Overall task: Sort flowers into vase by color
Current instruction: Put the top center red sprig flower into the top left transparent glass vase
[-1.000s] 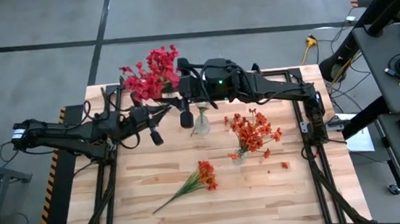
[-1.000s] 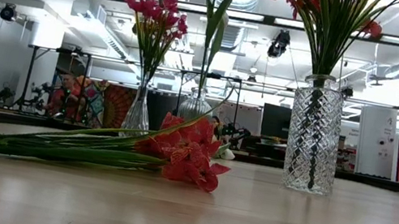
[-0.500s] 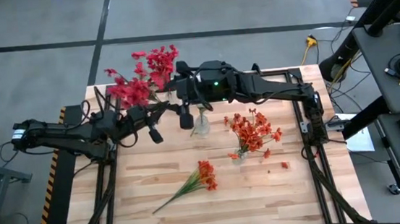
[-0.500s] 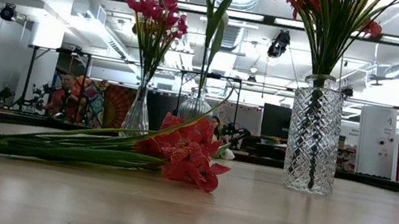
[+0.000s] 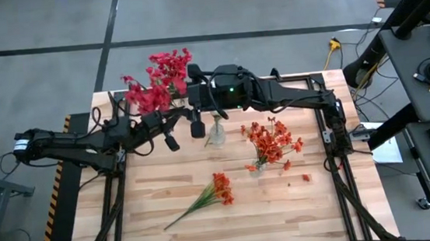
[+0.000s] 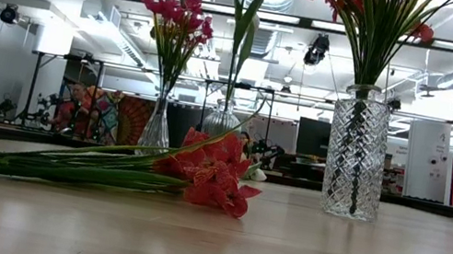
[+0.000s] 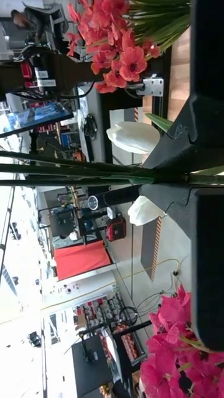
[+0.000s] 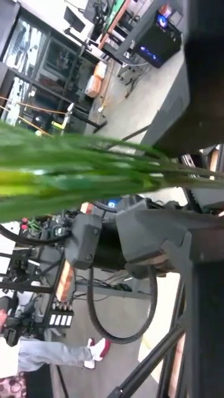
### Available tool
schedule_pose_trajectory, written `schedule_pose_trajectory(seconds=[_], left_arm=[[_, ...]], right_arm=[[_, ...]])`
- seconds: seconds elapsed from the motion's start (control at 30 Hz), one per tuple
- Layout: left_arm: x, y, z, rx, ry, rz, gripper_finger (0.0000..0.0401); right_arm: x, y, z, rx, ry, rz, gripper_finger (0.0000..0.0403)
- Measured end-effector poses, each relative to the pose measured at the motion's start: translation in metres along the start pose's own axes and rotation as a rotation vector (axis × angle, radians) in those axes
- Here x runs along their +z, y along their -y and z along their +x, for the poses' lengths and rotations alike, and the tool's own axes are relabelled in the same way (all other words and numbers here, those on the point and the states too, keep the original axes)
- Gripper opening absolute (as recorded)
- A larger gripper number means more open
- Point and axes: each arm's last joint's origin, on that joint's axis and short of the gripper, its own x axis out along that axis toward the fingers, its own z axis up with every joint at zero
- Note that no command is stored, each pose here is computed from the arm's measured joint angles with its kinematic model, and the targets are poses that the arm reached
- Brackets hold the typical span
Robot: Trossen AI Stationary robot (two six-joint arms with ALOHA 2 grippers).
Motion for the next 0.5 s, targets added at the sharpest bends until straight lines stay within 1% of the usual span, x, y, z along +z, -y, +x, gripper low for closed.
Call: schedule_pose_trajectory(seconds=[0.3,0.4,0.5], left_arm=[[-0.0004,0.0007,0.0012,0.001,0.002,-0.002,0.0002],[-0.0003,0.0006,0.0012,0.004,0.003,-0.005,0.0005],[0.0005,-0.0003,0.0003,0.015,0.004,-0.025,0.0022]], right_arm=[[0.0009,0.0036,-0.0008,-0.01,0.006,0.0,0.0024],[0.0005,0.0052,-0.0009,-0.013,0.006,-0.001,0.0017],[0.0008,0.0076,-0.0017,-0.018,0.003,0.0,0.0018]])
